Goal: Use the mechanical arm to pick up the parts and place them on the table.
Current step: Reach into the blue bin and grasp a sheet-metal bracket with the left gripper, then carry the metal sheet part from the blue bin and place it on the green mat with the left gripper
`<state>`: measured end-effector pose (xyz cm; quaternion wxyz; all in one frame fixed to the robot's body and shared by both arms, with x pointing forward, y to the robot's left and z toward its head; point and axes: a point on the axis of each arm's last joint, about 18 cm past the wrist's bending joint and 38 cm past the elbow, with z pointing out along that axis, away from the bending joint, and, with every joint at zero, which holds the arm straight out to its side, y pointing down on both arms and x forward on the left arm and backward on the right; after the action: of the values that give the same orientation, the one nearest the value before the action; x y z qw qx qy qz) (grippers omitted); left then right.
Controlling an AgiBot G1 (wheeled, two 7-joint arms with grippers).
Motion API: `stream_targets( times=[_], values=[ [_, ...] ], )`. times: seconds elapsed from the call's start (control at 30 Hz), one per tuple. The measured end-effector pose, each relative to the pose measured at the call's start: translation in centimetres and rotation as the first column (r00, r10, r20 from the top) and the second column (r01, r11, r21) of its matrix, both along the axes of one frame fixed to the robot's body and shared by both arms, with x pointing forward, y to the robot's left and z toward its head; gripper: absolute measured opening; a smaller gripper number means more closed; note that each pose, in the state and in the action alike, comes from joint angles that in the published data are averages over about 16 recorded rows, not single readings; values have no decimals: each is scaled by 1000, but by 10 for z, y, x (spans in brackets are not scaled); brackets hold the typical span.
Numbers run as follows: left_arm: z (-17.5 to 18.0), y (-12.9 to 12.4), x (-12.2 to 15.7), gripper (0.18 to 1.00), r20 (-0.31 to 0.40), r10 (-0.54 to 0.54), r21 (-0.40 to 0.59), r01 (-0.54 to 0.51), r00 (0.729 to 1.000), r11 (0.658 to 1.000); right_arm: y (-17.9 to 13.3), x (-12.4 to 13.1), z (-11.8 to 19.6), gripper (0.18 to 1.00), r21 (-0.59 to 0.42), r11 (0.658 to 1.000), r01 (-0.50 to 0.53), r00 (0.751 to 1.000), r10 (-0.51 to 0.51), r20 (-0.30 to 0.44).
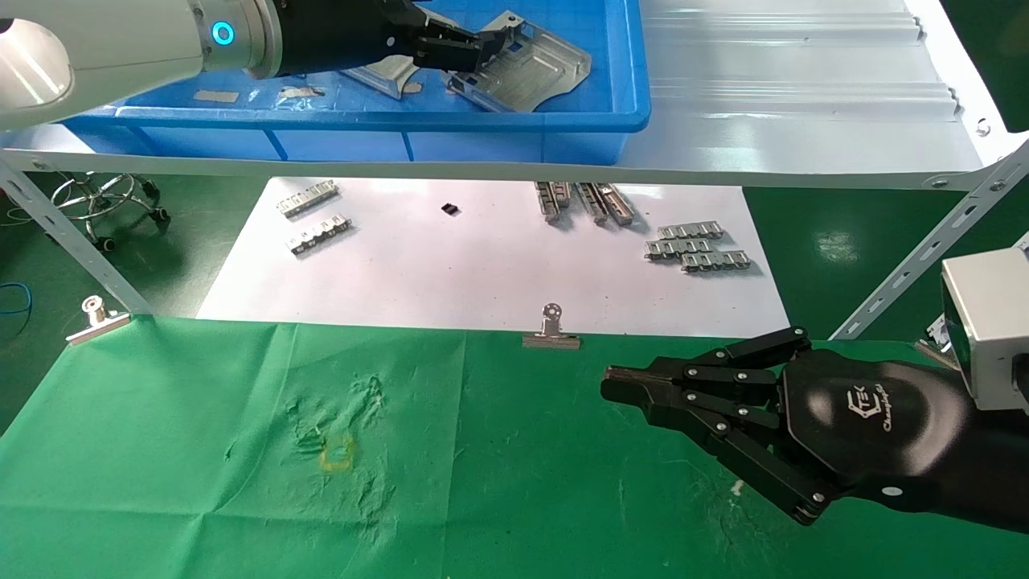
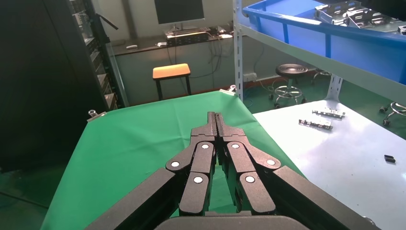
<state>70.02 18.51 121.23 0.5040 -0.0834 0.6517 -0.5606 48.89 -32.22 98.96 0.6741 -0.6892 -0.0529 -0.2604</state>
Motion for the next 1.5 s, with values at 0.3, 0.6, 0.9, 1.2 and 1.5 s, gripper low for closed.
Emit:
stream_targets(
  times=[0.3, 0.6, 0.9, 1.2, 1.5],
  values=[
    [-3, -3, 6, 917, 0, 28, -6, -28, 1000, 1000, 0, 0, 0, 192, 0, 1000, 0, 1000, 0, 0],
    [-10, -6, 9, 770, -25, 33, -7, -33, 999, 999, 0, 0, 0, 192, 0, 1000, 0, 1000, 0, 0],
    [-12, -7, 12, 562, -37, 49, -16, -50, 998, 999, 0, 0, 0, 192, 0, 1000, 0, 1000, 0, 0],
    [-11, -7, 13, 369, -39, 60, -20, -61, 997, 998, 0, 0, 0, 192, 0, 1000, 0, 1000, 0, 0],
    [-3, -4, 8, 282, -38, 51, -35, -52, 998, 998, 0, 0, 0, 192, 0, 1000, 0, 1000, 0, 0]
  ],
)
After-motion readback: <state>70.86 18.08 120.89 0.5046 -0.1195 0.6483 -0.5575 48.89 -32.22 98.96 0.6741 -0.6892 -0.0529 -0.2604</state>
